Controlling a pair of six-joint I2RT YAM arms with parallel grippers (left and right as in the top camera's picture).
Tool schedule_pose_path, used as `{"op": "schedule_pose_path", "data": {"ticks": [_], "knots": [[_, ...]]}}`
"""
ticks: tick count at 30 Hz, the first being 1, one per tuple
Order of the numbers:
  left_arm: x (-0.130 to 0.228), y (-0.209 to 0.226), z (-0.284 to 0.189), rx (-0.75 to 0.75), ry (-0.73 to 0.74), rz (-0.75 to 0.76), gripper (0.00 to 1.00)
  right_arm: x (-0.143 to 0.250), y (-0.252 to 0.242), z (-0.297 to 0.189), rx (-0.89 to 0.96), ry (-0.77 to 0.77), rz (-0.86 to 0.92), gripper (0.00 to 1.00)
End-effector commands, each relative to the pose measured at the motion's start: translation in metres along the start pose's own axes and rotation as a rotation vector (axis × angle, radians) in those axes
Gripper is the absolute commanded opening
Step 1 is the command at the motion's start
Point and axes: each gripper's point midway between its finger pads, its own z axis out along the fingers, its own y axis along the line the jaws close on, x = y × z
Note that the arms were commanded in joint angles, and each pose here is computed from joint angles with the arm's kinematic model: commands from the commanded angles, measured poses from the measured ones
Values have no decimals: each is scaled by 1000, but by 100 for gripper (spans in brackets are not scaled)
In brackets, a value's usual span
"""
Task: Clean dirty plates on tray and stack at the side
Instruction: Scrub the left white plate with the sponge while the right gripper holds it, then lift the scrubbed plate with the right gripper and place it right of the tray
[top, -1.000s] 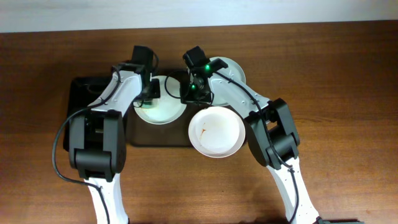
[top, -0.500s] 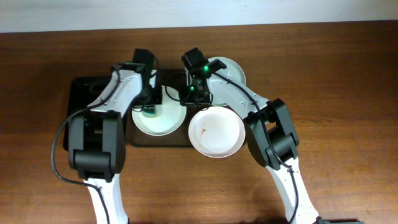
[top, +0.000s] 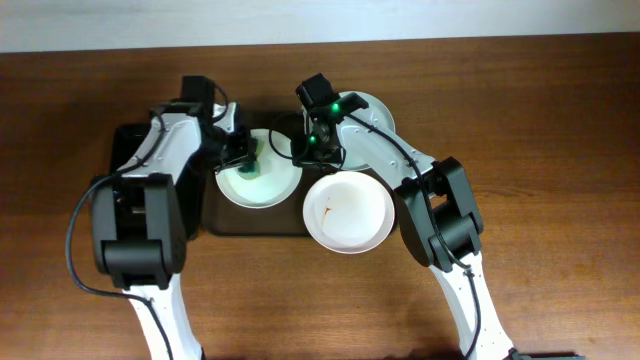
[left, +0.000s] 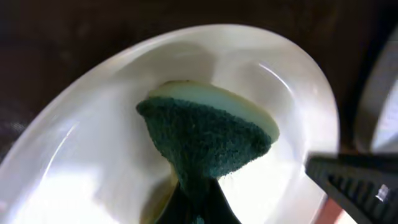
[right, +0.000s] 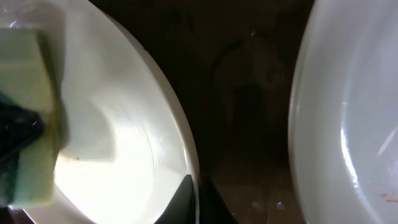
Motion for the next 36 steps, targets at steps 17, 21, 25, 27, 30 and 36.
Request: {"op": "schedule_pose_path", "data": {"ticks": [17,21,25,27,30,36], "knots": [[-29,9,-97,158,5,-58,1,-27,-14,-150,234,-285,-39,4],[-31,51,-104,-115,-11,-86,1,-27,-48,-197,499,-395,-21,4],[-31,52,-100,-188,-9,-67,1,-24,-39,-234,866,-580,-121,4],[-31,46,-98,-186,-9,-51,1,-16,-10,-252,1026,-709,-201,4],[-32,41,-93,-218,-12,-22,1,6,40,-277,1168,-930,-257,4],[-32,40,-93,-229,-11,-16,1,18,62,-294,1242,-1051,-277,4]]}}
